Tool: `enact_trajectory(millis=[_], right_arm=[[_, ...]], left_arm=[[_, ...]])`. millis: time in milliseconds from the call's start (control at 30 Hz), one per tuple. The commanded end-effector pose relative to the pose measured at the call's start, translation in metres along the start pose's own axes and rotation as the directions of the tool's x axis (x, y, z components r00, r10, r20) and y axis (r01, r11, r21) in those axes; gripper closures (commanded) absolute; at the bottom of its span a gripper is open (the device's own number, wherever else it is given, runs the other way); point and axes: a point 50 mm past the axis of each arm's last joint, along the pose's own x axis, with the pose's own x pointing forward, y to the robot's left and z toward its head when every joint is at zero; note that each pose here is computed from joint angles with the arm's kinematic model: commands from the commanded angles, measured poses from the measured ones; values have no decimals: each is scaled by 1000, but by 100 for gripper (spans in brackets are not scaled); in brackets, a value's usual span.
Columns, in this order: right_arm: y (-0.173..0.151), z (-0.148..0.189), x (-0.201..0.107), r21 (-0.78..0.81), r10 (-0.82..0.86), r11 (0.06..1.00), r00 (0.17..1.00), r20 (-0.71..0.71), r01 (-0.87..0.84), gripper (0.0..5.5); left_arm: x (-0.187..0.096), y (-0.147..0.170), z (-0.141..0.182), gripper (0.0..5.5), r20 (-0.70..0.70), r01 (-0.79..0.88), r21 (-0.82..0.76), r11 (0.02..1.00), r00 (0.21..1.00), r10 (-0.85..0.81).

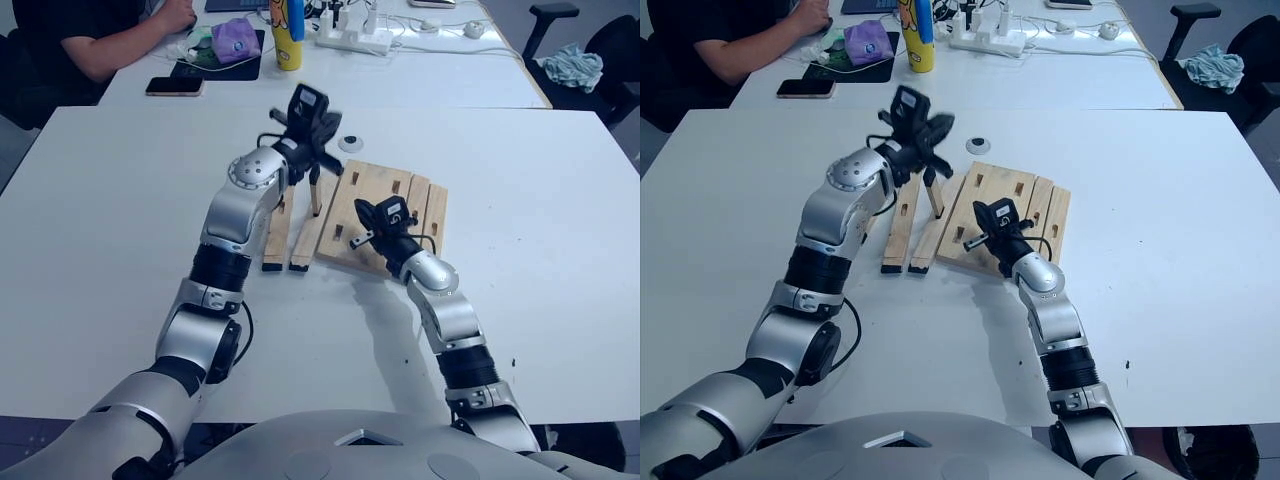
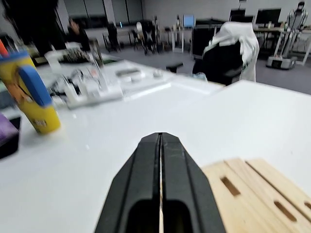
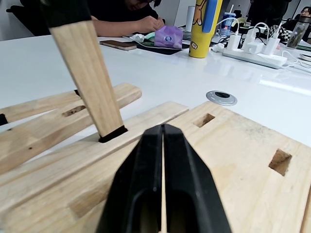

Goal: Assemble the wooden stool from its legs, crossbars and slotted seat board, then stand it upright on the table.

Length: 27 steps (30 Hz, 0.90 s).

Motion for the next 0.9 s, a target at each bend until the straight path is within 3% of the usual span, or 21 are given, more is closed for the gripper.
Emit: enact_trajectory(millis=[33, 167, 233, 333, 400, 467, 633, 767, 900], right_arm=[[-1, 1, 2, -7, -3, 1000, 1000, 2, 3, 550], [0, 0, 2, -6, 4, 1000, 1000, 0, -4, 550], [0, -1, 1, -6, 4, 1000, 1000, -1, -4, 550], [2, -1, 1, -5, 8, 1000, 1000, 0, -8, 550], [4, -1, 1, -1, 10, 1000, 1000, -1, -10, 550], [5, -2, 1, 4, 6, 1000, 1000, -1, -6, 550], [6, -3, 0, 9, 6, 1000, 1000, -5, -6, 550], [5, -4, -1, 10, 4, 1000, 1000, -10, -4, 550], [4, -4, -2, 9, 3, 1000, 1000, -11, -3, 550]], left_arm=[[-4, -5, 21, 548, 118, -35, 73, 997, 993, 26], [-7, -7, 29, 548, 158, -47, 73, 996, 987, 35], [-4, -10, -5, 548, -67, 9, 11, 1000, 998, -8], [-14, -12, -59, 548, -339, 18, -132, 991, 939, -62], [-24, -17, -85, 548, -475, 58, -179, 982, 869, -138], [-28, -16, -94, 548, -526, 61, -175, 983, 838, -146], [-20, 0, -76, 548, -443, -5, -112, 994, 895, -46], [-16, 15, -42, 548, -229, -110, -1, 994, 967, 107], [-30, 20, -18, 548, -46, -209, 78, 975, 976, 213]])
